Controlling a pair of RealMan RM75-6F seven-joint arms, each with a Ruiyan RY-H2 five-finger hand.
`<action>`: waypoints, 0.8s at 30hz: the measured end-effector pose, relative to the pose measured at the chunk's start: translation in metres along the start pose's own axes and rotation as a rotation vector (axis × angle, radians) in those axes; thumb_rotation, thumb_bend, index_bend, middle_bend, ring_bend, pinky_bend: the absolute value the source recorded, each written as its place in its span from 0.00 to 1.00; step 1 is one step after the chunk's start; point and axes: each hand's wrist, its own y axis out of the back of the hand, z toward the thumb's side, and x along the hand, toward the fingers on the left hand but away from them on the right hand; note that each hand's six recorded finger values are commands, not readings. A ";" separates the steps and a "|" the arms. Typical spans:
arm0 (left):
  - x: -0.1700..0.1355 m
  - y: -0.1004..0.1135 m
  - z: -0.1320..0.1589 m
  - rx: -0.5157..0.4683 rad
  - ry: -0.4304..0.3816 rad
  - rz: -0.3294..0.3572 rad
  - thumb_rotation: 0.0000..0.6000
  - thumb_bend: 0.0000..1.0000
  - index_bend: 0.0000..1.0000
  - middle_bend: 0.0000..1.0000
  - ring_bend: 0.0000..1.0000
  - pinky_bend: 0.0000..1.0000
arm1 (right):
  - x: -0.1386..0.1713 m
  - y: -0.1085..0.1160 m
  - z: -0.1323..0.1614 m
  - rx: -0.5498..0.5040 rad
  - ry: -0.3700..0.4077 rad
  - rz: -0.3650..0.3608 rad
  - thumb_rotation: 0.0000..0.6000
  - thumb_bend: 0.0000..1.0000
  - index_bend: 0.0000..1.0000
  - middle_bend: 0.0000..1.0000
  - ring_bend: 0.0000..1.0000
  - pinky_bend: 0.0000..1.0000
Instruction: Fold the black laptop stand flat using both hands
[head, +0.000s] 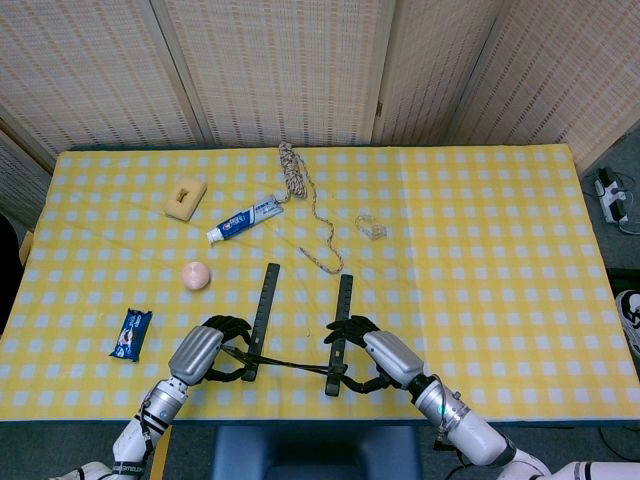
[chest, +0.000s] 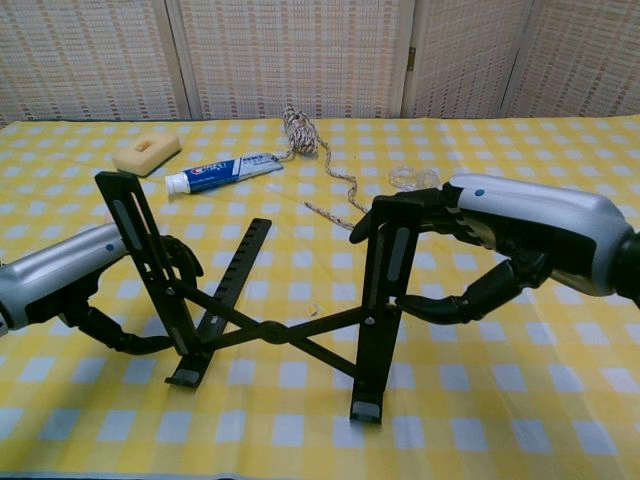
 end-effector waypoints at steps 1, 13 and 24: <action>0.000 -0.001 -0.001 -0.001 0.004 -0.002 1.00 0.28 0.49 0.33 0.26 0.25 | 0.000 0.000 0.000 -0.001 0.000 0.000 1.00 0.39 0.28 0.16 0.10 0.00; 0.001 -0.011 -0.001 -0.039 0.024 -0.056 1.00 0.40 0.50 0.33 0.26 0.26 | -0.004 -0.003 -0.005 -0.015 -0.006 0.009 1.00 0.39 0.28 0.16 0.09 0.00; 0.001 -0.015 -0.002 -0.054 0.028 -0.062 1.00 0.42 0.52 0.33 0.26 0.26 | -0.005 -0.005 -0.007 -0.023 -0.010 0.012 1.00 0.39 0.28 0.16 0.09 0.00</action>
